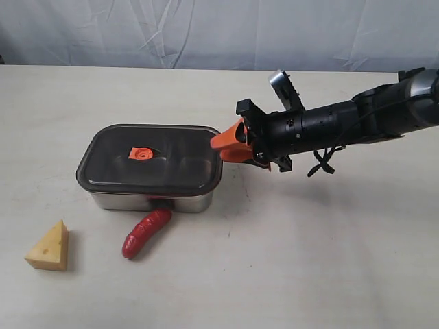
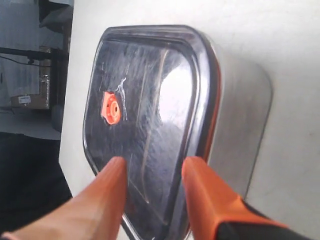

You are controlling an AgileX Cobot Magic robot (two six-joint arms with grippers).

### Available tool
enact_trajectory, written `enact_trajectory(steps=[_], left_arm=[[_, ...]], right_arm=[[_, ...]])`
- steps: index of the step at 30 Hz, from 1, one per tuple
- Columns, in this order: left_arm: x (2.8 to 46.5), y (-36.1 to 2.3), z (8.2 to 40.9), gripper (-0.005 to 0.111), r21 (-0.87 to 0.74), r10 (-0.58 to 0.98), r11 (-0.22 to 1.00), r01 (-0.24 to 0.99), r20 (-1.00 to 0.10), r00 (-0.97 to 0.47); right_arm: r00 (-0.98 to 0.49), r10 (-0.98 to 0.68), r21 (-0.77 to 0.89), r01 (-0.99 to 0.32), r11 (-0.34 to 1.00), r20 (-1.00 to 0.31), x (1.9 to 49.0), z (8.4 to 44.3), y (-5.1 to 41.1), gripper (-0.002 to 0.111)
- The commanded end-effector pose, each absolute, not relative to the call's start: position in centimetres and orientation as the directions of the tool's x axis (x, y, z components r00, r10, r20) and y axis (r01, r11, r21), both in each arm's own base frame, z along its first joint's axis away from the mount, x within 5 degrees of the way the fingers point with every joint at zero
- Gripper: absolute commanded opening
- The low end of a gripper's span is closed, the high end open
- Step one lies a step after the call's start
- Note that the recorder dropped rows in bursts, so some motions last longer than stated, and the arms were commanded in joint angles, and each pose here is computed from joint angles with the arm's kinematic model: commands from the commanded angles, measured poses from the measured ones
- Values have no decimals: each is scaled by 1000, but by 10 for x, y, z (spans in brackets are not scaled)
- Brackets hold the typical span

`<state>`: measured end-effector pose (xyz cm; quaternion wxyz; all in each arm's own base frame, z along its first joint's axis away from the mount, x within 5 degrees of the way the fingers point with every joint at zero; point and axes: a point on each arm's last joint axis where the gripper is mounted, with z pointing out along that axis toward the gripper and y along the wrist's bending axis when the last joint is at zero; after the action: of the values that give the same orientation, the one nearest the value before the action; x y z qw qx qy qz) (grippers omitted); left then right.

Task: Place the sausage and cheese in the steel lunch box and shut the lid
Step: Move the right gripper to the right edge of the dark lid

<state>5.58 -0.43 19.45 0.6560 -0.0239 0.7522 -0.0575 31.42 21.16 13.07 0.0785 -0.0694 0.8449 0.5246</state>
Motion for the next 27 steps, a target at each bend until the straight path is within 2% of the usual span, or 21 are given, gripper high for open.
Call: enact_trajectory(steps=[1,6,11,15,18,27], left_arm=[[56,-5,194,0,-125,-119,991,45,-985,-125],[56,-5,194,0,-125,-119,991,45,-985,-125],[56,-5,194,0,-125,-119,991,45,-985,-125],[56,-5,194,0,-125,-119,991,45,-985,-125],[56,-5,194,0,-125,-119,991,45,-985,-125],[56,-5,194,0,-125,-119,991,45,-985,-125]], right_arm=[[-979,-12,902,-193,386,-205,318,137,210,40],[-971,-19,901,-228,370,-238,326,145,209,40],[-958,6,858,-256,445,-288,340,144,199,40],[-967,-1,823,-219,525,-256,341,137,193,40],[-972,-93,786,-229,574,-215,332,131,194,40],[-971,-167,792,-235,563,-170,316,130,212,40]])
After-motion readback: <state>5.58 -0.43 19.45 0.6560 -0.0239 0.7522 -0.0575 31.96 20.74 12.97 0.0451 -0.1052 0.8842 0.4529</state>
